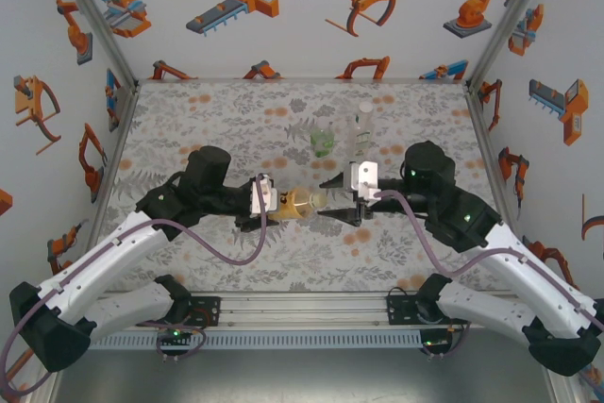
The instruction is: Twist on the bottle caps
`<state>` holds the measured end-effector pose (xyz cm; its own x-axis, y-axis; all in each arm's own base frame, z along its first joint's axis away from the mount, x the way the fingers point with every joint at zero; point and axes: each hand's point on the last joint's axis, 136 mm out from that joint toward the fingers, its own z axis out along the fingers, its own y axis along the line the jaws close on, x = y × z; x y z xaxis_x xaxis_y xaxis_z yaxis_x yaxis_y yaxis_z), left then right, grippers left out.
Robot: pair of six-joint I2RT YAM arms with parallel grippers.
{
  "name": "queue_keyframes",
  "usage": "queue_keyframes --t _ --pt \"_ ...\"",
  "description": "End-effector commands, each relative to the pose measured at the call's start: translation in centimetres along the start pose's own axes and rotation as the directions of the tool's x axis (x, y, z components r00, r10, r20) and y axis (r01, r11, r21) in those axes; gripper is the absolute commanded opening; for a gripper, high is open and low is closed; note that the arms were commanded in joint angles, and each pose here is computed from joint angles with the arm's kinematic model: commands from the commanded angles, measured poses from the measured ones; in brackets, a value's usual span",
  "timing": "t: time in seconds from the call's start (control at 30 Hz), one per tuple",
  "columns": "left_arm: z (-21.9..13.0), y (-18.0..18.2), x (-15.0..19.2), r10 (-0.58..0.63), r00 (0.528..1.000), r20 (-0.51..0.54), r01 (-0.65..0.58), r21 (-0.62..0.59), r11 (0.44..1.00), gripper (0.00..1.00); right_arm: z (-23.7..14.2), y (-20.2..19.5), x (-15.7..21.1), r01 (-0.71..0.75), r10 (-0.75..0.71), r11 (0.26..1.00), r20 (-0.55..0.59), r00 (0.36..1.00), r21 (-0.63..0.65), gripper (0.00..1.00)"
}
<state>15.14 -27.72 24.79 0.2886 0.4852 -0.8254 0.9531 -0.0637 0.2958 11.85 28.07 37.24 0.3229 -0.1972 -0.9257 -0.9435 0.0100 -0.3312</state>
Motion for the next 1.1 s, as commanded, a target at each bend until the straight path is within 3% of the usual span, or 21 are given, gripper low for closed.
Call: queue_keyframes --t 0.0,0.77,1.07 --pt "0.0 -0.4 -0.9 0.028 0.999 0.031 -0.029 0.028 0.999 0.0 -0.6 0.3 -1.7 0.051 -0.05 0.999 0.039 0.998 -0.012 0.46" --pt "-0.1 -0.5 -1.0 0.03 0.999 0.037 -0.031 0.03 0.999 0.0 -0.4 0.3 -0.5 0.036 -0.036 0.999 0.007 0.999 -0.003 0.41" --pt "-0.3 -0.4 -1.0 0.033 0.999 0.036 -0.034 0.02 0.999 0.0 -0.2 -0.4 -0.6 -0.088 0.087 0.996 0.034 0.996 0.031 0.22"
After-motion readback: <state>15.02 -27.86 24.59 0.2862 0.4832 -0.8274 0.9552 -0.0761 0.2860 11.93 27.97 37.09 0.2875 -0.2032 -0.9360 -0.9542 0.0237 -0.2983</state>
